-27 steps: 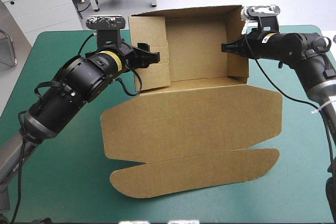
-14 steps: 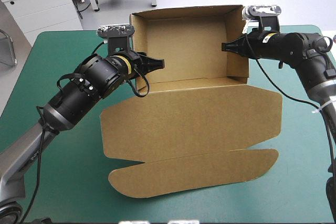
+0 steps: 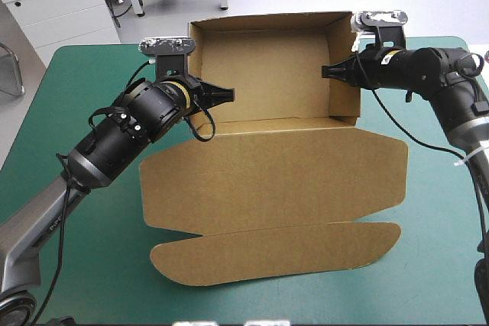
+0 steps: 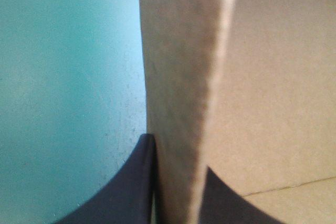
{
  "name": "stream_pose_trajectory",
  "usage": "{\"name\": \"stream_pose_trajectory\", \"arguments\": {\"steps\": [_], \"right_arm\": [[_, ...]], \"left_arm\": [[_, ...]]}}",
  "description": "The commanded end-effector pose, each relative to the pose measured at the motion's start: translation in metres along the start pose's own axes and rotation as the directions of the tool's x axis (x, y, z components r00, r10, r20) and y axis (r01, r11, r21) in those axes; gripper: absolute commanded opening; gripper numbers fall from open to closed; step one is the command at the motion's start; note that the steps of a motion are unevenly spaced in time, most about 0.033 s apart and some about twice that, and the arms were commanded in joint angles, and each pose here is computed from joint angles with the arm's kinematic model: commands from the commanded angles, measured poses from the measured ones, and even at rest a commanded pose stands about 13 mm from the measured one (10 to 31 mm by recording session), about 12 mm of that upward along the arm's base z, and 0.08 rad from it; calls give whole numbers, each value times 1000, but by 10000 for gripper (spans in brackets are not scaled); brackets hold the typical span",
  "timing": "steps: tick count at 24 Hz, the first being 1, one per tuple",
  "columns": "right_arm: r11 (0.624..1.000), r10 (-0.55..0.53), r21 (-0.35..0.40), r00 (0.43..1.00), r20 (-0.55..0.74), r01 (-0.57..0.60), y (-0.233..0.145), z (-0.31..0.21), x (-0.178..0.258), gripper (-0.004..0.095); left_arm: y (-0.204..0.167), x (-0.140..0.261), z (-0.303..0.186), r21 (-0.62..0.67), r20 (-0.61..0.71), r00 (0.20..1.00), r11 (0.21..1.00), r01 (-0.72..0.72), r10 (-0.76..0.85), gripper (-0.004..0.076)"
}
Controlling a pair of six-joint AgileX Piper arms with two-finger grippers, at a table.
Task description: Fold the box
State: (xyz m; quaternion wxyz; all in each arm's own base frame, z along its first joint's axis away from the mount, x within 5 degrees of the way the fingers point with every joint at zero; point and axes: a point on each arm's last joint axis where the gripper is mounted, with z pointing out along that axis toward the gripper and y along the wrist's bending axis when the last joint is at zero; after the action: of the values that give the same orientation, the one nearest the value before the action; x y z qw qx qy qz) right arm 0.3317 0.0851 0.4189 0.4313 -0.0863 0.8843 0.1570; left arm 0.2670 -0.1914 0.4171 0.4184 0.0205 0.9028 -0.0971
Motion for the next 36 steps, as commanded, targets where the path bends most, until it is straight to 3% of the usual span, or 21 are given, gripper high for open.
{"name": "stream_pose_trajectory", "arguments": {"steps": [1, 8, 12, 16, 24, 28, 36], "right_arm": [[999, -39, -17, 997, 71, 41, 6, -24, -11, -14], [996, -84, 18, 993, -78, 85, 1, -20, 2, -14], [997, -69, 10, 945, -320, 76, -6, 8, 24, -14], [998, -55, 4, 889, -454, 64, -13, 32, 39, -14], [999, -41, 8, 866, -499, 52, -19, 57, 46, -15], [999, -39, 12, 872, -488, 51, -20, 64, 47, -15], [999, -29, 17, 877, -480, 42, -25, 83, 50, -14]], "left_arm": [[-4, -17, -24, 86, 131, 991, 996, -29, 18, -1], [-9, -2, 9, 11, 2, 985, 985, -173, 173, -1], [-18, 12, 37, 25, -105, 967, 972, -233, 234, -1], [-23, 30, 68, 15, -230, 933, 959, -283, 278, -1], [-28, 49, 104, 59, -345, 890, 953, -297, 299, -1], [-16, 50, 118, 88, -413, 882, 974, -207, 225, -1], [-2, 45, 127, 63, -412, 880, 971, -233, 238, -1]]}}
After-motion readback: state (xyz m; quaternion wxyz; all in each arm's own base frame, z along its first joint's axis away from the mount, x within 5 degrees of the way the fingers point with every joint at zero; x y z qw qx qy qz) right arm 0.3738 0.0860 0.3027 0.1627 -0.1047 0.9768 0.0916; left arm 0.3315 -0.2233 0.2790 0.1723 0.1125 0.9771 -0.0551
